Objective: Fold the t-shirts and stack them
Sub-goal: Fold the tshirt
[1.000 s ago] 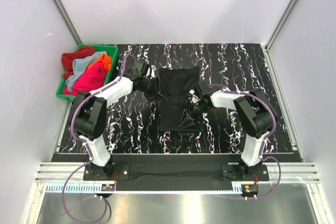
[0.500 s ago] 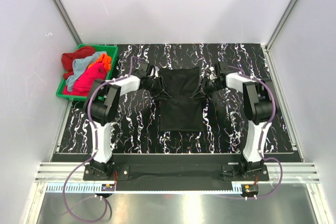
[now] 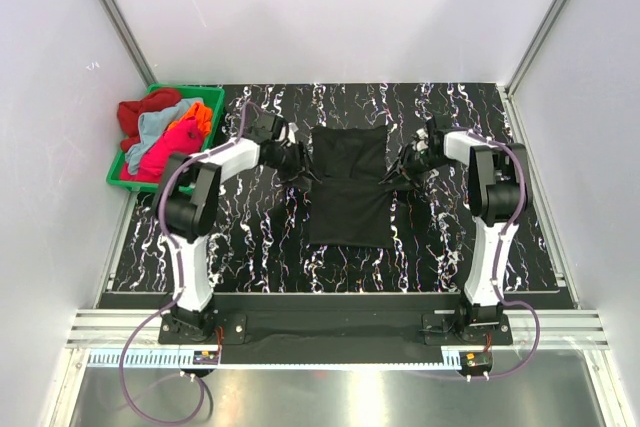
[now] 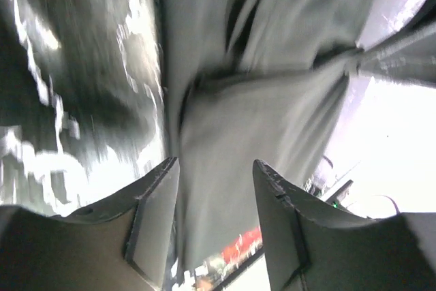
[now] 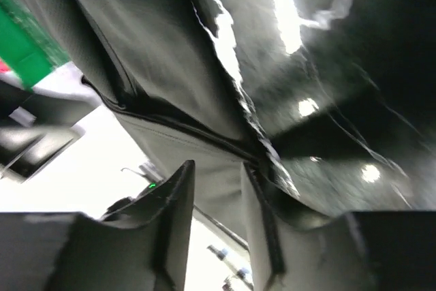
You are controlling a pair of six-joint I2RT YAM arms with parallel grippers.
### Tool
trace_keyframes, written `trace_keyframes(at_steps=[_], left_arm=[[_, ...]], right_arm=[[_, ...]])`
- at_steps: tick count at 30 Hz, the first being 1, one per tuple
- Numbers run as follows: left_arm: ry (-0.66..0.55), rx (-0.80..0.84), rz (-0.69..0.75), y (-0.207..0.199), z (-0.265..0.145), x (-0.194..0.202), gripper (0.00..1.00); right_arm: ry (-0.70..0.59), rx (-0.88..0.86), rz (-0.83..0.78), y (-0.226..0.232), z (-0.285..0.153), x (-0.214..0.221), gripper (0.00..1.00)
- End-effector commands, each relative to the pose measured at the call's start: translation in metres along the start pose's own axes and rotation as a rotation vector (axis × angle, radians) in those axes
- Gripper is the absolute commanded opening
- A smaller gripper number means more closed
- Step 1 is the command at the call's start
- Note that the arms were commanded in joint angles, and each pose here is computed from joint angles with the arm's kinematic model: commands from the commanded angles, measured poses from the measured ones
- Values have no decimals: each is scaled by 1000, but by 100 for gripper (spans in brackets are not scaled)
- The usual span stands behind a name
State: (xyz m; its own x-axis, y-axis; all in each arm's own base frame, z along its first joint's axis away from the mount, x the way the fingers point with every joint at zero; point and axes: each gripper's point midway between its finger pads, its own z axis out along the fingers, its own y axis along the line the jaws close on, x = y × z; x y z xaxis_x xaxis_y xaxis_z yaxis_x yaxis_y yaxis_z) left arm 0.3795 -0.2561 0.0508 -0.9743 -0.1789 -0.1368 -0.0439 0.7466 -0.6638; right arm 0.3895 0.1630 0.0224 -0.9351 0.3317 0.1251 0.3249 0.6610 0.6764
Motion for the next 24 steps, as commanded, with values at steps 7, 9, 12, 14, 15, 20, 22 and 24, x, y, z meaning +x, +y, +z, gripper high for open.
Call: trace_keyframes(at_steps=[7, 9, 12, 14, 15, 20, 22, 24], left_arm=[[-189, 32, -36, -32, -95, 37, 55], [-207, 47, -80, -28, -101, 57, 54], [-232, 86, -202, -26, -99, 81, 54], [-247, 130, -307, -26, -89, 96, 54], [-260, 157, -326, -30, -90, 101, 54], [-263, 152, -429, -26, -68, 132, 54], [-262, 137, -453, -25, -60, 143, 55], [-269, 113, -475, -14, -53, 152, 56]], right_arm=[[-182, 182, -96, 6, -77, 23, 63], [-201, 169, -77, 3, -83, 41, 66], [-232, 135, 12, -4, -86, 69, 66], [-239, 103, 124, -15, -83, 97, 66], [-264, 81, 141, -16, -82, 101, 66], [-314, 72, 296, -47, -75, 149, 63], [-351, 43, 357, -49, -74, 157, 61], [-346, 38, 397, -61, -62, 171, 58]])
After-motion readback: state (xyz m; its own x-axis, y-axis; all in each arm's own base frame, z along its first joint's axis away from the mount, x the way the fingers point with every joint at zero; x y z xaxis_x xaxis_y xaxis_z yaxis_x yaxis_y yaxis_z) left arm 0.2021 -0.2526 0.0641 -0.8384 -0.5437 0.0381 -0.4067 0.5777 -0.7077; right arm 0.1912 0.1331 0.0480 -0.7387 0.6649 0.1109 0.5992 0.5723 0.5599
